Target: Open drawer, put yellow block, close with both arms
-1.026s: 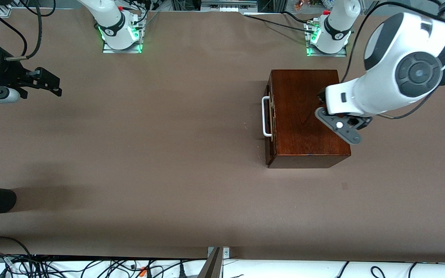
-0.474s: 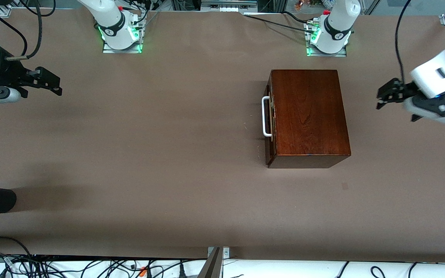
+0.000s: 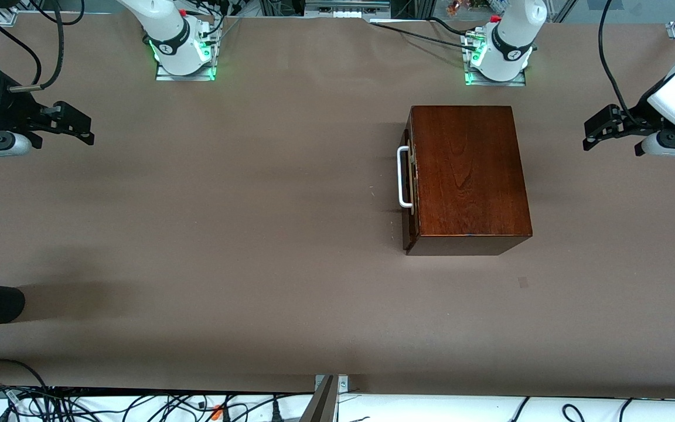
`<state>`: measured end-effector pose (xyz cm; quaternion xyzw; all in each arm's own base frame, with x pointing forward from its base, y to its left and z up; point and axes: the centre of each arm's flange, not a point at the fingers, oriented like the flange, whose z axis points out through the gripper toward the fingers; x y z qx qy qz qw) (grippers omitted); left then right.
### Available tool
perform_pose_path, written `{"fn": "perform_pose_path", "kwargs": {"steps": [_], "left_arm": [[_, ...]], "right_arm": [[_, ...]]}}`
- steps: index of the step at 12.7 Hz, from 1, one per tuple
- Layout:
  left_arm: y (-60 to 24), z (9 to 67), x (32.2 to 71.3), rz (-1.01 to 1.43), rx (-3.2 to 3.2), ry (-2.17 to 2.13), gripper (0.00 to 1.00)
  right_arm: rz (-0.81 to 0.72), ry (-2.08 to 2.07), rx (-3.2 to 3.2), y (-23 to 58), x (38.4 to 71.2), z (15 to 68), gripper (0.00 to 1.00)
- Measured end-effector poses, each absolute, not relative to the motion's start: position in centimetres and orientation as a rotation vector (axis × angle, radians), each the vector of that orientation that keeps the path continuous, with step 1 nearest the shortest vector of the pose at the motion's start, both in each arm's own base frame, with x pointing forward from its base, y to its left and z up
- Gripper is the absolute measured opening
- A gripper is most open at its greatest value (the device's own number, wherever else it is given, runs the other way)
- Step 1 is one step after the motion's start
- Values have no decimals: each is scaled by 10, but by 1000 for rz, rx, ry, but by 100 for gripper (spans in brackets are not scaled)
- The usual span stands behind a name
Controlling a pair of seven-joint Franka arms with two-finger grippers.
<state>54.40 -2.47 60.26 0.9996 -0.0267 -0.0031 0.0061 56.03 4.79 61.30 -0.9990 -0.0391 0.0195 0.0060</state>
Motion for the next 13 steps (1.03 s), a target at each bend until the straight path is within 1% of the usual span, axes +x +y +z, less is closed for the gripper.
{"fn": "perform_pose_path", "kwargs": {"steps": [13], "left_arm": [[-29,597,546,-34,3139,-92,100]], "right_arm": [[62,-121,-3127,48,560,613,100]]}}
